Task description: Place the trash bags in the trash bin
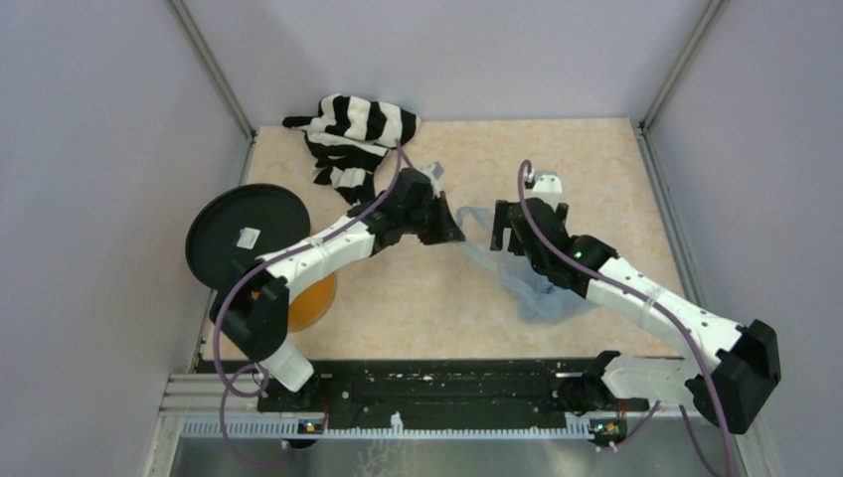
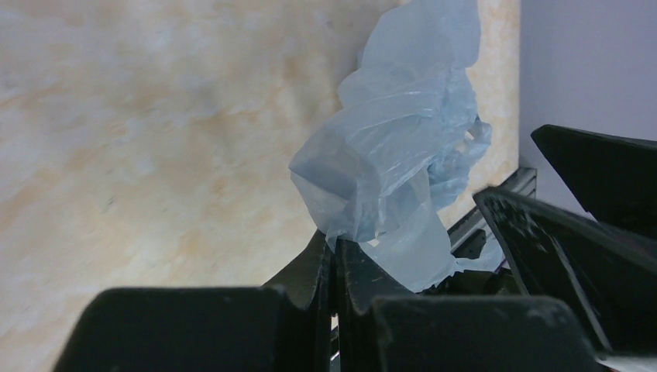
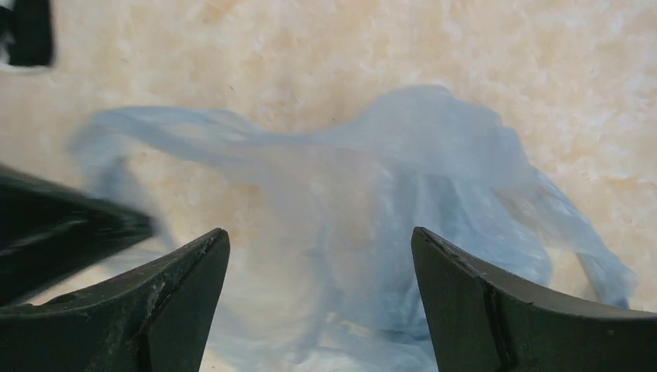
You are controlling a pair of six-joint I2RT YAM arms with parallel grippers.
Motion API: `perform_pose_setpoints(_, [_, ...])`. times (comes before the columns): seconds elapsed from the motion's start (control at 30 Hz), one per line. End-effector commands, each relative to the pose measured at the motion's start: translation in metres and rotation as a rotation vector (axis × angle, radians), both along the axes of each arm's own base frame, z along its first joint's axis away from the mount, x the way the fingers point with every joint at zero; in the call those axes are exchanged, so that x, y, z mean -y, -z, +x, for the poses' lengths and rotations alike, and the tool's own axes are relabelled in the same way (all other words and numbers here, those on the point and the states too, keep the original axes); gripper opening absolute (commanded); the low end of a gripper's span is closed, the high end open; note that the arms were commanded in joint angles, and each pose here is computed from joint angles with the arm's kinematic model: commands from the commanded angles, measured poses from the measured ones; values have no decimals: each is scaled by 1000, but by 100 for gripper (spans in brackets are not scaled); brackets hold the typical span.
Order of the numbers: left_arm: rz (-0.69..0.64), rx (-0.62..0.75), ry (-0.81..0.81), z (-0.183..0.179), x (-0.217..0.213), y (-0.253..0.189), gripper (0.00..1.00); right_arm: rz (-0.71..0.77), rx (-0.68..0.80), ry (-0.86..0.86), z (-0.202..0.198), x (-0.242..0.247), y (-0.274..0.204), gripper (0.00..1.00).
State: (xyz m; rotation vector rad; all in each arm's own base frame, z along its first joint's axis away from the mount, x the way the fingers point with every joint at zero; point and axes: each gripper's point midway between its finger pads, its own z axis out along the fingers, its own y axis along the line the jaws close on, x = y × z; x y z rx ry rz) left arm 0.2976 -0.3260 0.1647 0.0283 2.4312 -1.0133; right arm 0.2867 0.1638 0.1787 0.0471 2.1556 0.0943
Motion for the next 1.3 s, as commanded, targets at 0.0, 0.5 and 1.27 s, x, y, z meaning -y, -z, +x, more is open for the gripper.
perform_pose_setpoints(0.0, [-137, 111, 96, 14, 61, -43, 10, 58, 75, -28, -6, 4, -56, 88])
perform_pose_setpoints(0.5, [73, 414, -10, 15, -7, -141, 94, 246, 97, -210, -24, -30, -109, 93])
perform_pose_setpoints(1.27, [695, 409, -671, -59, -259, -170, 86, 347, 17, -457, -22, -104, -91, 93])
